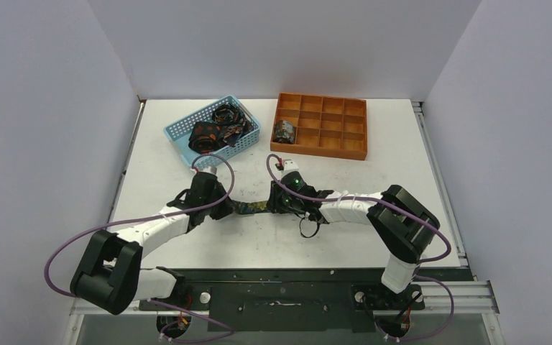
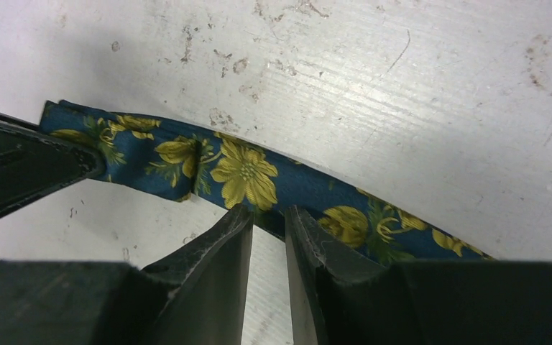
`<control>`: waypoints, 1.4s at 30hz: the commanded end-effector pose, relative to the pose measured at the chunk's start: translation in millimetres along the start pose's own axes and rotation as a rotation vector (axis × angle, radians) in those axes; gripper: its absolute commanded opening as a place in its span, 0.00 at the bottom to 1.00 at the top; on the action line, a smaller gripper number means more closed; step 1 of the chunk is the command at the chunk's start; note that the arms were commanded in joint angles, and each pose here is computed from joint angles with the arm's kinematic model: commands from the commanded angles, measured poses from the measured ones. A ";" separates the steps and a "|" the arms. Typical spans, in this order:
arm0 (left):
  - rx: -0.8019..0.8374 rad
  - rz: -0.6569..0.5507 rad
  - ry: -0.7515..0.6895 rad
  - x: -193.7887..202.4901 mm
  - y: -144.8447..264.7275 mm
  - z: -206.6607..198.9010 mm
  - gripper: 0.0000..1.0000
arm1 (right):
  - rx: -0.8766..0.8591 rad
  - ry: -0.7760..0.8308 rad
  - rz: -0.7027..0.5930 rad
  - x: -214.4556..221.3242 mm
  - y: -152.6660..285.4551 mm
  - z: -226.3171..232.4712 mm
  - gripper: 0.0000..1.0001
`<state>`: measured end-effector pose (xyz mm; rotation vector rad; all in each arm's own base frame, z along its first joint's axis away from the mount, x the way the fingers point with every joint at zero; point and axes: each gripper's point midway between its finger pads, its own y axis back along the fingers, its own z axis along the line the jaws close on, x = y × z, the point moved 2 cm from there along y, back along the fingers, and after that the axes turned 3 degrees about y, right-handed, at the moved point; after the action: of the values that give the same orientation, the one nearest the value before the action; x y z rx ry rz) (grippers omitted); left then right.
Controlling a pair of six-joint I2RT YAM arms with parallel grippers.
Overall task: Roll the ties
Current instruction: Roll the tie at the center of the board.
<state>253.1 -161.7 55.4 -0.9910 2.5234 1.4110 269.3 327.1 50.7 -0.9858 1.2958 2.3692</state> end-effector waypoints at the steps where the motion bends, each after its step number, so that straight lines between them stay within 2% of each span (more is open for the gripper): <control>1: -0.092 -0.075 -0.096 -22.2 11.6 -1.2 0.00 | 0.017 0.012 -0.070 -14.6 8.8 2.3 0.25; 10: -0.363 -0.111 -0.316 -38.4 25.6 9.2 0.00 | 0.102 0.003 -0.129 -10.2 36.6 -17.5 0.23; 23: -0.729 -0.167 -0.561 -51.8 30.7 7.7 0.00 | 0.177 -0.015 -0.138 26.2 78.7 -48.3 0.21; 33: -0.880 -0.224 -0.734 -45.6 27.6 -11.5 0.00 | 0.227 -0.041 -0.153 47.3 99.0 -66.7 0.19; 42: -0.871 -0.216 -0.811 -22.9 3.0 -37.0 0.00 | 0.231 -0.069 -0.180 58.2 109.9 -72.4 0.19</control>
<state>272.3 -163.1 82.5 -0.4935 1.2173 2.2785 197.9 201.1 45.5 -0.9082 1.4084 2.0888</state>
